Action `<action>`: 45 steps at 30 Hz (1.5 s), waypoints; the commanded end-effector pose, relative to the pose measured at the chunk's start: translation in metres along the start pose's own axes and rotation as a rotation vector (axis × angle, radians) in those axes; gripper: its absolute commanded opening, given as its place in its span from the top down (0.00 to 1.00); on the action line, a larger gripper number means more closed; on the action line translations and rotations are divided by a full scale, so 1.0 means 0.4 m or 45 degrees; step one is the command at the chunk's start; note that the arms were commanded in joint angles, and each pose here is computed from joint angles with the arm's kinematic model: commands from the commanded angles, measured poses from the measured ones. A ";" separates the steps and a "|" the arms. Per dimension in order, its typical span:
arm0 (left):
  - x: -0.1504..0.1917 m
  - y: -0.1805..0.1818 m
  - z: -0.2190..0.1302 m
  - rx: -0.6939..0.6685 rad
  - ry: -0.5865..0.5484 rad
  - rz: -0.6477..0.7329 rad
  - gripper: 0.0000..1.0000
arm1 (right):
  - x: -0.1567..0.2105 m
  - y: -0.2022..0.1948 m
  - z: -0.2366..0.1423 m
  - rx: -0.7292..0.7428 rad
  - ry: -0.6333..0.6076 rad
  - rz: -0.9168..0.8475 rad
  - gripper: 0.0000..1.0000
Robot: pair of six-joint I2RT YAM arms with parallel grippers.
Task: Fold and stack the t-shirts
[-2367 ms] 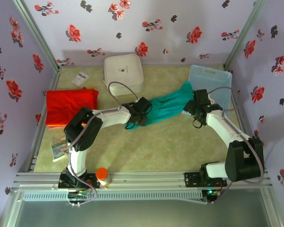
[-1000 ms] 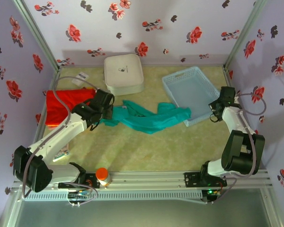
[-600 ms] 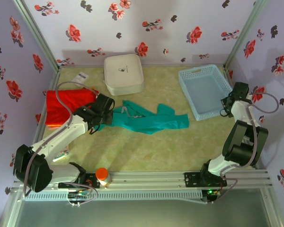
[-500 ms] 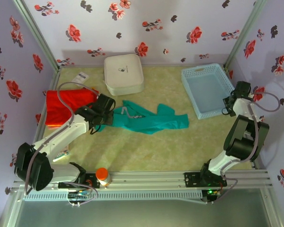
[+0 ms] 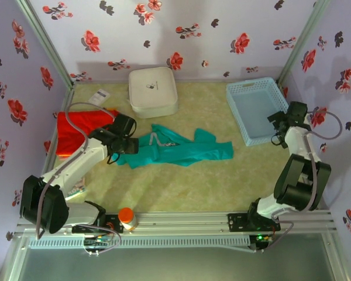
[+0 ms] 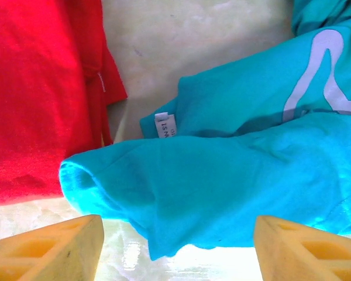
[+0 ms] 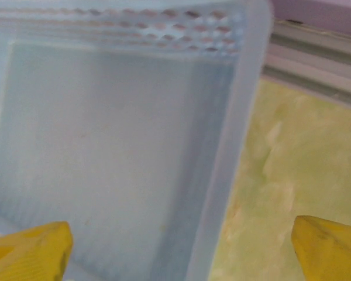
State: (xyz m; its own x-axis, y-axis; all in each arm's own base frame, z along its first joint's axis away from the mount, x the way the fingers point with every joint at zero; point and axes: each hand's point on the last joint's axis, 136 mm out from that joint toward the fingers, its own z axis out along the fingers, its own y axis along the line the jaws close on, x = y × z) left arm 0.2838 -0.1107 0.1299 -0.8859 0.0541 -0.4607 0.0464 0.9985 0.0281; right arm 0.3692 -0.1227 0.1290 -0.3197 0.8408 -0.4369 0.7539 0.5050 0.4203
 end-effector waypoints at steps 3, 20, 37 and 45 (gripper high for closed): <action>0.081 -0.005 -0.014 0.094 0.105 -0.088 0.30 | 0.148 0.058 -0.078 -0.136 0.123 -0.261 0.01; 0.235 -0.066 0.107 0.298 0.112 -0.418 0.45 | 0.430 0.064 -0.112 -0.257 0.376 -0.539 0.08; 0.191 -0.049 0.204 0.204 0.051 -0.359 0.61 | 0.476 0.024 -0.091 -0.201 0.462 -0.561 0.12; 0.191 -0.042 0.196 0.180 0.080 -0.330 0.87 | 0.508 0.021 -0.078 -0.186 0.531 -0.591 0.19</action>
State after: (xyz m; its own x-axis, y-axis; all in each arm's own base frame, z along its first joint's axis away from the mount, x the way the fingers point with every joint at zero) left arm 0.2439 -0.1206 0.0187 -0.9068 -0.2142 -0.3631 -0.1435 0.9667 -0.2119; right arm 0.2988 0.0507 0.0772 -0.7782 0.5501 -0.3031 0.4256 0.8167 0.3896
